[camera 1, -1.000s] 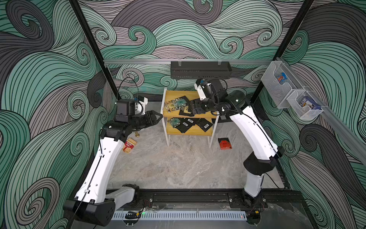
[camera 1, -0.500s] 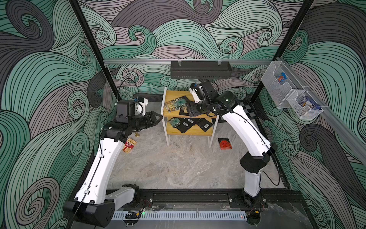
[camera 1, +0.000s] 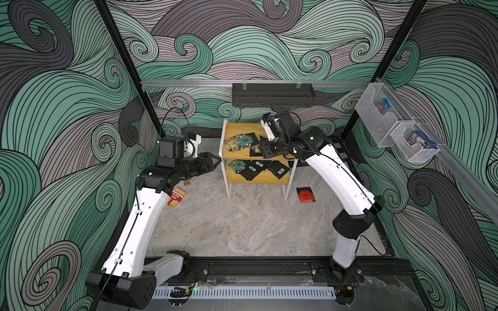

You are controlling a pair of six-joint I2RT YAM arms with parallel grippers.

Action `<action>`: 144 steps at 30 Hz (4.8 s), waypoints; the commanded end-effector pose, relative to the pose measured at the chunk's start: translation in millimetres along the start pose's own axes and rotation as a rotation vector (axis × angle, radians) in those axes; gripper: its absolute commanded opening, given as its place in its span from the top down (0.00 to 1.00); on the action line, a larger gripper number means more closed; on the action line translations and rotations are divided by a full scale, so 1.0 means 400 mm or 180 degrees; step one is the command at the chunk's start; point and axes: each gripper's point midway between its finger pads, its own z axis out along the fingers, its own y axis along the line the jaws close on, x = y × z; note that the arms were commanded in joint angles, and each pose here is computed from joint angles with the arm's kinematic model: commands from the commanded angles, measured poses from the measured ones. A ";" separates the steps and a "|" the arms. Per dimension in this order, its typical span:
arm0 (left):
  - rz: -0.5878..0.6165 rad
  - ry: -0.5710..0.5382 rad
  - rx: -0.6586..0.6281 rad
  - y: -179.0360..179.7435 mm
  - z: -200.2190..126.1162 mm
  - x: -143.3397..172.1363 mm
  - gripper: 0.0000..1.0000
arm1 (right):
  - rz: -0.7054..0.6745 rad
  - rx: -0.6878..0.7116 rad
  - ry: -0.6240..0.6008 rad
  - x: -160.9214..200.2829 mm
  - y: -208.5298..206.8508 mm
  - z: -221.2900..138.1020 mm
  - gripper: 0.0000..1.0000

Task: Remove the tea bags from the shelf
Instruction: Pick up the tea bag from the shelf, then place the tea bag at the center of the board, then pick up the tea bag from the shelf.

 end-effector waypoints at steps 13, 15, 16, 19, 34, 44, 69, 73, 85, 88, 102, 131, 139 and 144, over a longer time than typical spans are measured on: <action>0.0090 -0.0042 0.0036 -0.019 -0.021 0.001 0.51 | 0.0038 -0.0109 -0.0068 -0.023 -0.016 -0.069 0.73; 0.0083 -0.0028 0.0036 -0.017 -0.018 0.003 0.51 | 0.0037 -0.0110 -0.0090 -0.026 -0.019 -0.076 0.79; 0.0085 -0.0031 0.0040 -0.019 -0.018 0.003 0.51 | 0.0032 -0.0111 -0.0104 -0.029 -0.020 -0.079 0.82; 0.0087 -0.0040 0.0041 -0.019 -0.020 0.002 0.51 | 0.0032 -0.0098 -0.0163 -0.037 -0.026 -0.095 0.88; 0.0095 -0.0066 0.0051 -0.028 -0.026 -0.010 0.51 | 0.0126 -0.0077 -0.0554 -0.024 -0.084 -0.288 0.89; 0.0086 -0.0041 0.0046 -0.026 -0.029 0.000 0.51 | 0.0379 -0.0370 -0.0561 0.109 -0.101 -0.388 0.86; 0.0026 0.0042 -0.0013 0.007 -0.017 0.044 0.51 | 0.2555 -0.0463 0.0317 0.694 -0.257 0.013 0.86; 0.0024 0.0050 -0.0018 0.011 -0.015 0.048 0.51 | 0.2742 -0.0483 0.0405 0.740 -0.270 0.075 0.86; 0.0031 0.0064 -0.0031 0.015 -0.010 0.049 0.50 | 0.2976 -0.0395 0.0492 0.803 -0.321 0.187 0.84; 0.0039 0.0065 -0.0030 0.014 -0.009 0.047 0.51 | 0.3013 -0.0324 0.0572 0.829 -0.334 0.202 0.82; 0.0045 0.0070 -0.0060 0.020 -0.004 0.045 0.51 | 0.3070 -0.0097 0.0601 0.878 -0.380 0.220 0.59; 0.0042 0.0049 0.0013 -0.002 -0.011 0.029 0.51 | 0.1958 -0.0075 -0.0011 0.574 -0.357 -0.119 0.46; 0.0047 0.0036 0.0045 -0.012 -0.024 0.031 0.51 | 0.1459 -0.0224 -0.0250 0.425 -0.293 -0.250 0.44; 0.0052 0.0022 0.0067 -0.019 -0.029 0.027 0.51 | 0.1014 -0.0412 -0.0309 0.333 -0.224 -0.307 0.40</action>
